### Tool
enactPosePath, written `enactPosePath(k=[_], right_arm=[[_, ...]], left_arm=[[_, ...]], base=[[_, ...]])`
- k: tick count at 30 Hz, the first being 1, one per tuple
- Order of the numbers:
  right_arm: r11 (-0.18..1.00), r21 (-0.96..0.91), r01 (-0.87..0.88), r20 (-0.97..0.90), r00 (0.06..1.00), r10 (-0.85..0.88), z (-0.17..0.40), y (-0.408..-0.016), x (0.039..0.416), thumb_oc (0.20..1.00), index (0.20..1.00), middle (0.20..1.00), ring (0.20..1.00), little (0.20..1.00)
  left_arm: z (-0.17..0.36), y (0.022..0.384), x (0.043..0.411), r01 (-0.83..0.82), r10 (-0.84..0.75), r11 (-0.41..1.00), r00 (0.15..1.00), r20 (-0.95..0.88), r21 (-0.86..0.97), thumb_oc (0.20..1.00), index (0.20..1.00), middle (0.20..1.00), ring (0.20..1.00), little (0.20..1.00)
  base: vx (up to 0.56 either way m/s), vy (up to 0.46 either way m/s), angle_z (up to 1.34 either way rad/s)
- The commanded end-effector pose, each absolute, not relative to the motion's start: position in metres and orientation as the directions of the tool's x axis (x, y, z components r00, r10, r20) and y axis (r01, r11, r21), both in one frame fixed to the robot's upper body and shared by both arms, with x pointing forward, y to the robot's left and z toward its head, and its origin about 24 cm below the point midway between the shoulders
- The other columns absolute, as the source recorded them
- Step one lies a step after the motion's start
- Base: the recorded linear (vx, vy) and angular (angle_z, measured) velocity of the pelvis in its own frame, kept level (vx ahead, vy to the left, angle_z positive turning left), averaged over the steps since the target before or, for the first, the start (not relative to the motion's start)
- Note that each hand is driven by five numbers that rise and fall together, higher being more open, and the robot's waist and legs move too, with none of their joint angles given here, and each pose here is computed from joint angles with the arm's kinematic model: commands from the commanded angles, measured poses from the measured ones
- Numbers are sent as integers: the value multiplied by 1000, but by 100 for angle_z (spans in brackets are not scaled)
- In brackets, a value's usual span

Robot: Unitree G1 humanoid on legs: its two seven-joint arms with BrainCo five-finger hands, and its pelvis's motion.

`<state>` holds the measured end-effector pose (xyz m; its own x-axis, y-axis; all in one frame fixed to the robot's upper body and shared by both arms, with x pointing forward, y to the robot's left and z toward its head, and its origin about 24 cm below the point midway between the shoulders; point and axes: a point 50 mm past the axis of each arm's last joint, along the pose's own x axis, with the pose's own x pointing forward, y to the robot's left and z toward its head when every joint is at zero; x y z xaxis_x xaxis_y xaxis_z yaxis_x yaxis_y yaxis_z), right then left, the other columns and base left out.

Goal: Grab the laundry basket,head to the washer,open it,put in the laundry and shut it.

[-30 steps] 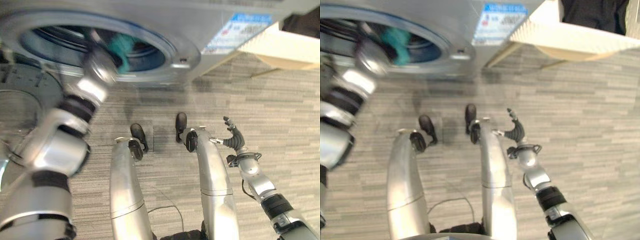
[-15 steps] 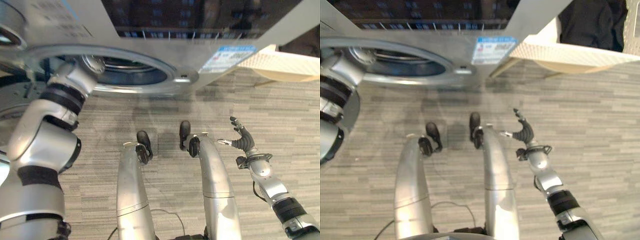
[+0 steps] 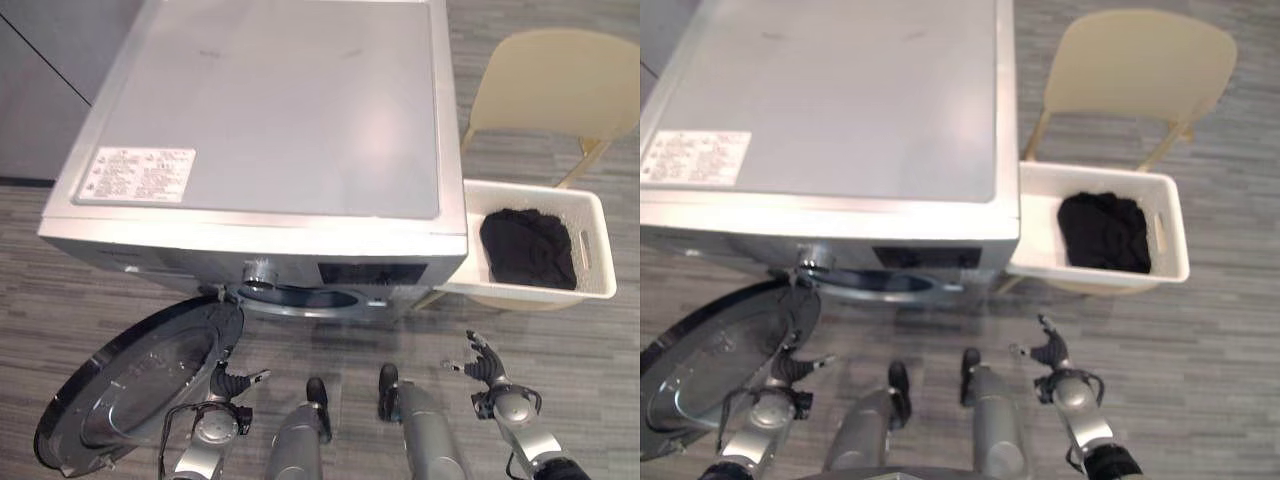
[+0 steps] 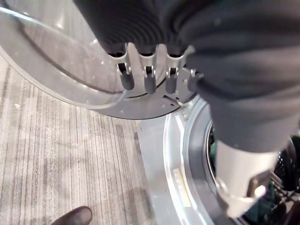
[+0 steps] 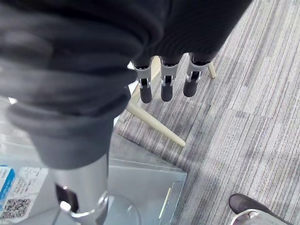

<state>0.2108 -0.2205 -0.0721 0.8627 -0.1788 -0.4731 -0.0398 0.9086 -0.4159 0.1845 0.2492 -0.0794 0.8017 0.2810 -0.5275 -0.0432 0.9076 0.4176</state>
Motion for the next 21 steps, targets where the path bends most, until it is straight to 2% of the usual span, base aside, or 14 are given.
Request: enactPosePath(k=[1, 3, 9, 13, 17, 21], right_arm=[[890, -453, -53, -457, 871, -180, -68, -230, 212, 1000, 1000, 1000, 1000, 1000], [888, -455, -68, -510, 838, -197, -79, -235, 198, 1000, 1000, 1000, 1000, 1000], [895, -444, -52, -542, 810, -222, -86, -240, 190, 1000, 1000, 1000, 1000, 1000], [887, -455, -82, -582, 781, -227, -94, -244, 181, 1000, 1000, 1000, 1000, 1000], [894, -442, -74, -593, 771, -230, -97, -243, 177, 1000, 1000, 1000, 1000, 1000], [901, -432, -39, -568, 788, -238, -94, -238, 181, 1000, 1000, 1000, 1000, 1000]], left_arm=[[-61, 246, 217, -15, 225, 904, 867, -444, 428, 1000, 1000, 1000, 1000, 1000], [-80, 242, 194, 47, 202, 906, 825, -528, 420, 1000, 1000, 1000, 1000, 1000], [-97, 223, 180, 136, 133, 913, 791, -597, 384, 1000, 1000, 1000, 1000, 1000], [-113, 213, 164, 238, 87, 894, 738, -669, 379, 1000, 1000, 1000, 1000, 1000], [-114, 212, 165, 259, 84, 881, 737, -671, 395, 1000, 1000, 1000, 1000, 1000], [-106, 208, 180, 243, 83, 876, 776, -626, 417, 1000, 1000, 1000, 1000, 1000]], base=[[108, -26, -28], [214, 1, -26], [80, 38, -58], [106, 119, -119], [-28, 80, -126], [-81, 0, -126]])
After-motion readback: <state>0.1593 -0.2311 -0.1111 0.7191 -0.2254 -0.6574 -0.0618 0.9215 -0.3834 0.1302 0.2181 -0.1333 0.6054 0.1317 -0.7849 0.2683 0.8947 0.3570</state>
